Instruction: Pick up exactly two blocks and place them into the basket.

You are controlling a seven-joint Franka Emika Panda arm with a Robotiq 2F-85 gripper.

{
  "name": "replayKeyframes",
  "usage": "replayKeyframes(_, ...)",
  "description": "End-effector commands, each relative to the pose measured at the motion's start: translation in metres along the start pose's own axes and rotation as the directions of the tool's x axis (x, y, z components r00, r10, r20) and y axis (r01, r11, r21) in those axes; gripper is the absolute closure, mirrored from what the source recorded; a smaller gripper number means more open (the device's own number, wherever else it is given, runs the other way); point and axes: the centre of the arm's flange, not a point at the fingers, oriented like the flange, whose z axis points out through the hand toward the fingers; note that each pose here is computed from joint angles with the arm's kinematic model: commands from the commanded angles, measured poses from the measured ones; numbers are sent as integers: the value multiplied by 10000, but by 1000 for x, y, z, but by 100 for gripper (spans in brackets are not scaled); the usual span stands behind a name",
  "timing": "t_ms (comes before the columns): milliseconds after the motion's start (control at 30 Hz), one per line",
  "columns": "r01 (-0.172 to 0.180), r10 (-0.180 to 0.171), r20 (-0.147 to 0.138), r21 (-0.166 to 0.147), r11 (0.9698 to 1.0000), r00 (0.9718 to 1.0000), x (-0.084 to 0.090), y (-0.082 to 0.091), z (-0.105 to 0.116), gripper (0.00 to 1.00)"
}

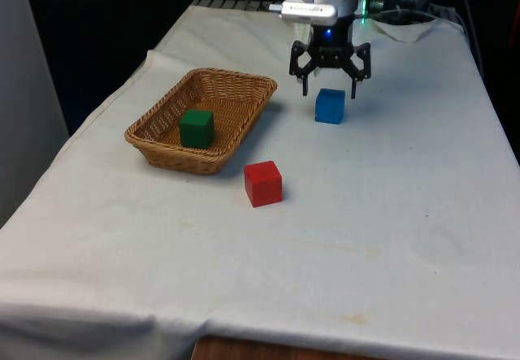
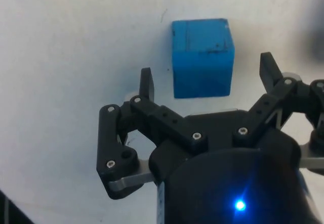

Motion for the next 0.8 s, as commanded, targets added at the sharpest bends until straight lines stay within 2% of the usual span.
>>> replayKeyframes(0, -6, 6, -55, 0, 10000, 10000, 0, 1, 2, 0)
replayKeyframes(300, 12, -12, 10, -181, 9998, 10000, 2, 0, 15, 0)
replayKeyframes(333, 20, -18, 82, -176, 9998, 10000, 1, 1, 14, 0)
replayKeyframes(533, 35, -34, 55, -211, 9998, 10000, 2, -1, 19, 0)
replayKeyframes(633, 52, -49, 124, -230, 9997, 9999, 2, 0, 19, 30)
replayKeyframes(667, 46, -45, 74, -221, 9997, 10000, 3, -1, 20, 30)
replayKeyframes(767, 47, -45, 82, -227, 9997, 10000, 3, -1, 21, 65)
